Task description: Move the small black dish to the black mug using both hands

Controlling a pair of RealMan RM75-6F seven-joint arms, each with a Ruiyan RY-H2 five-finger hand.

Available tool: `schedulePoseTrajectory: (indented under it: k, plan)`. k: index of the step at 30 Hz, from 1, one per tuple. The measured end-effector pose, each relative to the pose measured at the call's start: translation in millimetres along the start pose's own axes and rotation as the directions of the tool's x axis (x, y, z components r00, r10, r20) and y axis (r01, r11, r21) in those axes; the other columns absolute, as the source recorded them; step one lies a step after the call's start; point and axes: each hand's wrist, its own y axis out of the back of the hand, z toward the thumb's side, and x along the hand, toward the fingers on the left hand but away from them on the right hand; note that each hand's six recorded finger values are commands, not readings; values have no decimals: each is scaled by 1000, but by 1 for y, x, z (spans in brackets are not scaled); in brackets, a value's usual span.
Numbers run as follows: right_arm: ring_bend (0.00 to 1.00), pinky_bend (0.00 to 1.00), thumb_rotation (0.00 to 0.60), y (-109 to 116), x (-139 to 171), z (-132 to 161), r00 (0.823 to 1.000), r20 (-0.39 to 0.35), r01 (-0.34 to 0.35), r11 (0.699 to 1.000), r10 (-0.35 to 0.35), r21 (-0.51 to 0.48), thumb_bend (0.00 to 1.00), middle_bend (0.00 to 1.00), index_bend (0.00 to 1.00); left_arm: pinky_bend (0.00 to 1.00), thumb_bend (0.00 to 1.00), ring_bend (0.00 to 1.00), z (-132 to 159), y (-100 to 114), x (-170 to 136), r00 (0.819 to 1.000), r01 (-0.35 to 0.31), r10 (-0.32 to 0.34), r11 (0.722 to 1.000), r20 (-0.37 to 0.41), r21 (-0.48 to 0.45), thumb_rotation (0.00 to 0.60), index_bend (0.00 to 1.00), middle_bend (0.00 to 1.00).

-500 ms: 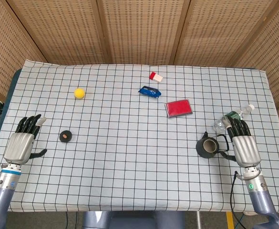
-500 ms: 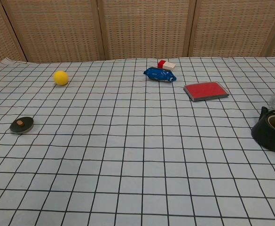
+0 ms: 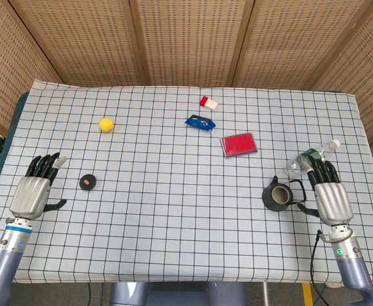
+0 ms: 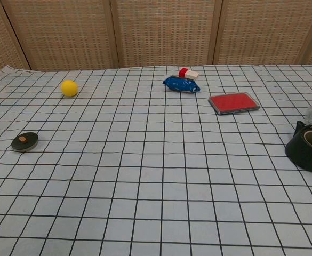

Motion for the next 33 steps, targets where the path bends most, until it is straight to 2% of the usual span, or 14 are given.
schedulePoseTrajectory:
  k: [6,11,18,25,33]
  plan:
    - [0,0,600,1,-2,-6,1000,15,0,1000,1,-9,114,0,111,0,131,0,-3,-8,10,999,37,-37,999,-18,0,600,195,0]
    - [0,0,600,2,-4,-7,1000,17,-1,1000,2,-15,113,0,111,0,131,0,-7,-16,28,995,85,-83,996,-48,37,600,257,0]
    - [0,0,600,3,-5,-9,1000,20,-1,1000,1,-19,113,0,111,0,131,0,-10,-33,54,983,173,-164,980,-88,102,600,250,0]
    - [0,0,600,5,-6,-13,999,33,2,1000,-1,-23,113,0,111,0,131,0,-17,-61,76,956,280,-260,947,-138,158,600,239,0]
    - [0,0,600,3,-6,-14,999,35,-3,1000,3,-19,113,0,111,0,137,0,-10,-85,94,938,337,-316,927,-146,163,600,255,0]
